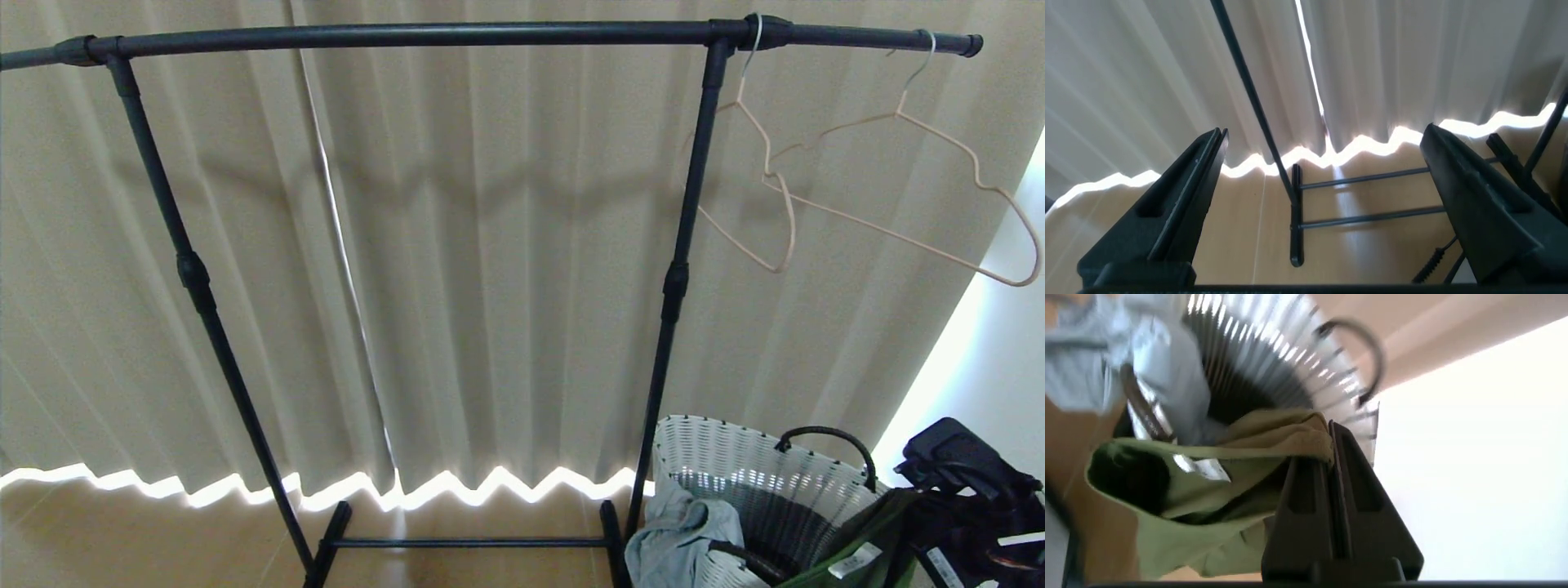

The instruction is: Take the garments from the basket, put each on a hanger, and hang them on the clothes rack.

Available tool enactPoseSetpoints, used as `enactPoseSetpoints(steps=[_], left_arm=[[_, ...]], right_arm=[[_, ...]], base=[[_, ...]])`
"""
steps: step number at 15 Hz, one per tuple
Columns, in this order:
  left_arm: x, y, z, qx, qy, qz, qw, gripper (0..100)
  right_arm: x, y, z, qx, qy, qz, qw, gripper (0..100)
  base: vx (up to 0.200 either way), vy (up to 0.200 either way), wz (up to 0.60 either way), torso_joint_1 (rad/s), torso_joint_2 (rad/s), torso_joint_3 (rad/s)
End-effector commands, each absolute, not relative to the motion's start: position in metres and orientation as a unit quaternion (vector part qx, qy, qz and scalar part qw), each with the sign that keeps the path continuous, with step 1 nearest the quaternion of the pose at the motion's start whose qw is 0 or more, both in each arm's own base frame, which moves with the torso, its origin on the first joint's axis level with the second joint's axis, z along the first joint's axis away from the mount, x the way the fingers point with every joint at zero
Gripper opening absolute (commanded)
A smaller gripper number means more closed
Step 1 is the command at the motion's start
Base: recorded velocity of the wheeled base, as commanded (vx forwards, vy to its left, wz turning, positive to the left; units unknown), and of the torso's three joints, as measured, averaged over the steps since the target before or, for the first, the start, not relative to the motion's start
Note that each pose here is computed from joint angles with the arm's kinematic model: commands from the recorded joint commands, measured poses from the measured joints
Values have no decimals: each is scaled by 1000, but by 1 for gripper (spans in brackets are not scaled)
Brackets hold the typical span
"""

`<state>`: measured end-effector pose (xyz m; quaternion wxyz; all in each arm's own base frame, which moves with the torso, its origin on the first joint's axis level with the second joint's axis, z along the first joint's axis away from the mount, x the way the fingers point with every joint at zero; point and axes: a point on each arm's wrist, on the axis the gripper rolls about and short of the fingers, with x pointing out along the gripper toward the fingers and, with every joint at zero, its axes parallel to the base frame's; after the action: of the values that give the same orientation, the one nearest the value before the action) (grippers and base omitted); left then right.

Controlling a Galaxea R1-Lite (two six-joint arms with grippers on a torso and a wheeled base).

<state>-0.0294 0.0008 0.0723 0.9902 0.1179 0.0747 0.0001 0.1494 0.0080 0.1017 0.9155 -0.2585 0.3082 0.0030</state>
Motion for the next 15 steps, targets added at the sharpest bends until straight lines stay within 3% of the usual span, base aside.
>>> enactPoseSetpoints(steps=[1,9,15], left_arm=[[-29,1,72,118,75,0,990,100],[-29,1,72,119,76,0,990,100],[-29,1,72,124,76,-1,989,100]], right_arm=[[139,7,121,-251,250,-12,935,0],[126,6,127,-247,239,-15,939,0],[134,8,132,-247,238,-7,939,0]], base=[[-200,0,0,-2,7,-7],[-200,0,0,-1,3,2],[0,0,0,0,0,0]])
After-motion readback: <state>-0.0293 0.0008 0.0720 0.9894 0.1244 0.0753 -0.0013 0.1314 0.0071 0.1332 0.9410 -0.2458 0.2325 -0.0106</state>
